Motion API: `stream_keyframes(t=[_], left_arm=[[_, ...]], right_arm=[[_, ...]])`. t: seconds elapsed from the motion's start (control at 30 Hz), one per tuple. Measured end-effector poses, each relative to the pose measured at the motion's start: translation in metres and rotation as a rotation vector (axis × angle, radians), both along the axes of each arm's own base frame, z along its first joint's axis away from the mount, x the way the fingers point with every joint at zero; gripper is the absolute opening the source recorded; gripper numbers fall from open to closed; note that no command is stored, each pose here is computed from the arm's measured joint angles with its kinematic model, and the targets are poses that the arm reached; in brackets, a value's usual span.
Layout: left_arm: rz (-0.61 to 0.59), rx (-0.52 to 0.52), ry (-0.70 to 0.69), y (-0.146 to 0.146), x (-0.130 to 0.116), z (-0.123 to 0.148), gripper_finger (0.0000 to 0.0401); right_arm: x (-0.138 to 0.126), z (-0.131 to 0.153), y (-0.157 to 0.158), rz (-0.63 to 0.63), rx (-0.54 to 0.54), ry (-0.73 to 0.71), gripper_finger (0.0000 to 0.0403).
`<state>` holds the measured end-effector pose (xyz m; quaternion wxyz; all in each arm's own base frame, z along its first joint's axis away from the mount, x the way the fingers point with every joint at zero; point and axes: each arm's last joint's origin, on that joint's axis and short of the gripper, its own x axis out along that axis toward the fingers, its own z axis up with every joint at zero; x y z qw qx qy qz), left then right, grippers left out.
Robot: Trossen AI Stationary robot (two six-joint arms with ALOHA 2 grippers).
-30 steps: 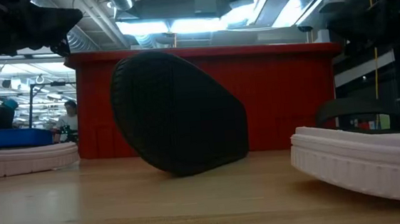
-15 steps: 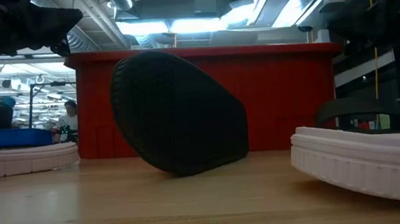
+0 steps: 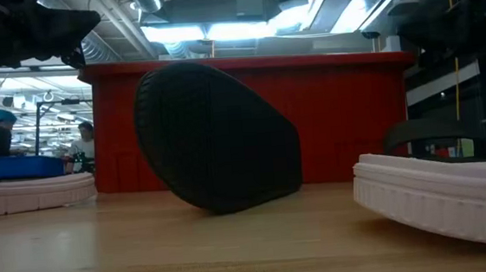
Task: Pick and place slides into bin
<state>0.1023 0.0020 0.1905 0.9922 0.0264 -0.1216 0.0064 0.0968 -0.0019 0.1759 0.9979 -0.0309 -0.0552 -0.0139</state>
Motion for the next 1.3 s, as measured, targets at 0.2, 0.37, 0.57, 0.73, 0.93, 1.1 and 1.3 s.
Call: stream_keyframes(t=[0.2,0.37,0.57,0.73,0.93,1.1,1.3], left_arm=[[0.0,0.0,0.0,0.0,0.0,0.0001,0.0006],[0.0,0.0,-0.001,0.0,0.0,0.0001,0.0006],[0.0,0.0,-0.001,0.0,0.0,0.0001,0.0006],[0.0,-0.001,0.0,0.0,0.0,0.0,0.0006],[-0.005,-0.02,-0.001,0.0,0.0,0.0002,0.0006],[0.006,0.018,0.0,0.0001,0.0,0.0001,0.0006],[0.032,0.014,0.022,0.0008,0.0004,-0.002,0.0006]], right_arm=[[0.0,0.0,0.0,0.0,0.0,0.0,0.0006],[0.0001,-0.0008,0.0,0.0,0.001,0.008,0.0006],[0.0001,-0.0008,0.0,0.0,0.0,0.008,0.0006],[0.0001,-0.0008,0.0,0.0,0.0,0.008,0.0006],[0.0003,-0.0029,0.0,0.0,0.004,0.03,0.0006],[0.0004,-0.0053,0.0,0.0,0.004,0.055,0.0006],[0.0005,-0.0059,0.0,0.0,0.001,0.061,0.0006]])
